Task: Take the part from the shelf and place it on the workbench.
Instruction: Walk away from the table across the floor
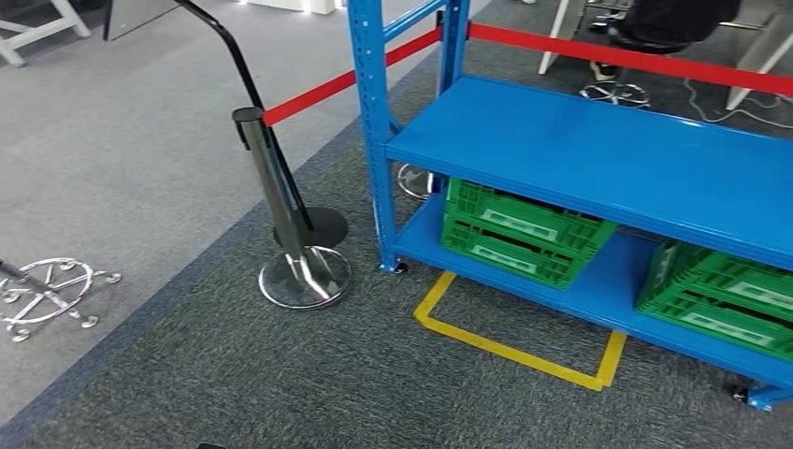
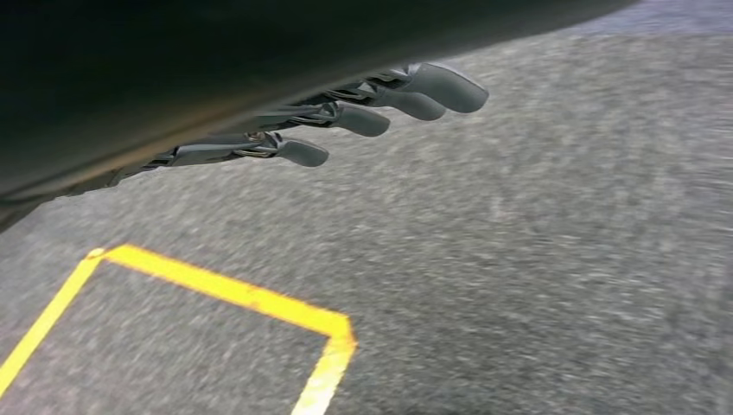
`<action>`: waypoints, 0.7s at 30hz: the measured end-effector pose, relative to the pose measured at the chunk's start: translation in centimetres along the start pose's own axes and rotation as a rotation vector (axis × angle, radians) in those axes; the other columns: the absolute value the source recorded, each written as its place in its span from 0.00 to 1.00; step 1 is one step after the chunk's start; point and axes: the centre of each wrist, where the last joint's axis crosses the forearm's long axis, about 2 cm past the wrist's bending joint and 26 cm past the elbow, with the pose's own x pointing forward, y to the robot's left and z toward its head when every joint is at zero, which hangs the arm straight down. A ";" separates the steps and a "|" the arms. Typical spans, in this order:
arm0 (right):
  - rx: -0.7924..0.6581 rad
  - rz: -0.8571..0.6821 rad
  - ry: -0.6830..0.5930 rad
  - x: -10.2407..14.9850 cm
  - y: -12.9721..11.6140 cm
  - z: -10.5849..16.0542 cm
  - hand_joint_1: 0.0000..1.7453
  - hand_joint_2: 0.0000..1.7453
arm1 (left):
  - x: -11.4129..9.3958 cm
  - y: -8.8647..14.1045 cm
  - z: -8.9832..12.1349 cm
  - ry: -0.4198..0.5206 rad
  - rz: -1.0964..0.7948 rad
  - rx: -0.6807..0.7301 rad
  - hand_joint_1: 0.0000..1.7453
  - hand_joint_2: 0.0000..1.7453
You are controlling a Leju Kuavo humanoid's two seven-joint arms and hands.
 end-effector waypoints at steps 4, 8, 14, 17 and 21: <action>0.001 -0.002 0.003 -0.1 0.0 0.0 0.00 0.00 | 0.2 0.0 -0.1 -0.008 0.004 0.003 0.00 0.00; -0.001 -0.005 0.001 0.0 0.0 -0.1 0.00 0.00 | 0.1 -0.1 0.0 -0.005 0.005 0.006 0.00 0.00; -0.007 -0.001 0.005 -0.2 0.0 0.0 0.00 0.00 | 0.2 -0.1 -0.1 -0.014 0.017 0.014 0.00 0.00; -0.012 -0.003 -0.001 0.0 0.0 -0.1 0.00 0.00 | 0.3 0.0 -0.2 -0.018 0.023 0.018 0.00 0.00; -0.013 -0.007 0.007 -0.3 0.2 -0.1 0.00 0.00 | 0.4 0.0 -0.3 -0.021 0.027 0.022 0.00 0.00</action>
